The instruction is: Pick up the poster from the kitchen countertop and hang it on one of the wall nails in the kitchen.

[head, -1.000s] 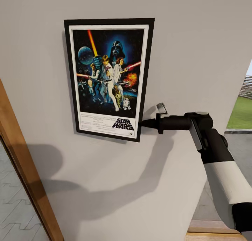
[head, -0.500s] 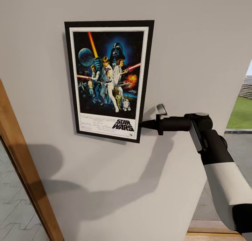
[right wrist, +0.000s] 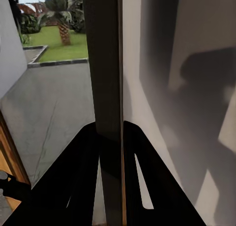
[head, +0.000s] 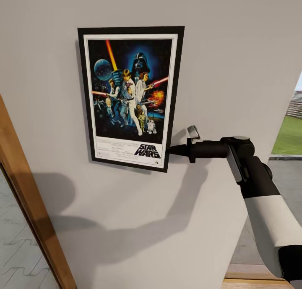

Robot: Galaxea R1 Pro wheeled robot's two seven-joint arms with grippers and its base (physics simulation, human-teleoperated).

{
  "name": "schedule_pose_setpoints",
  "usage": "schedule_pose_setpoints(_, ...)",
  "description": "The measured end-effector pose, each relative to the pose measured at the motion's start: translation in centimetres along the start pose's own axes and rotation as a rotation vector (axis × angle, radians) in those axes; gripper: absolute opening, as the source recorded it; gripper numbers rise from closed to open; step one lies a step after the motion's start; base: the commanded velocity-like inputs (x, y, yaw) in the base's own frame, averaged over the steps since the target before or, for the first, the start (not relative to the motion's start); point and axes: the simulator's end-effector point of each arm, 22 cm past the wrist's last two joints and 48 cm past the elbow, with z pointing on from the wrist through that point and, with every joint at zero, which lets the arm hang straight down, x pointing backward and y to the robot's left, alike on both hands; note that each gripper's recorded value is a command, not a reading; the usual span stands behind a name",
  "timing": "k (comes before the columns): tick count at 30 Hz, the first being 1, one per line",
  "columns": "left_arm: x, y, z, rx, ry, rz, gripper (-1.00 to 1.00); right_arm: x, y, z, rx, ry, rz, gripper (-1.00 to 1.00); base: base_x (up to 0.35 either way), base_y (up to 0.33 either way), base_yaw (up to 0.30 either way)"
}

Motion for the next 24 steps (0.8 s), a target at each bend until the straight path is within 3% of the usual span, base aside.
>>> schedule_pose_setpoints(24, 0.01, 0.0, 0.0, 0.0, 0.0, 0.0, 1.0, 0.11, 0.02, 0.02, -0.001, 0.001, 0.001, -1.0, 0.0, -0.001, 0.0)
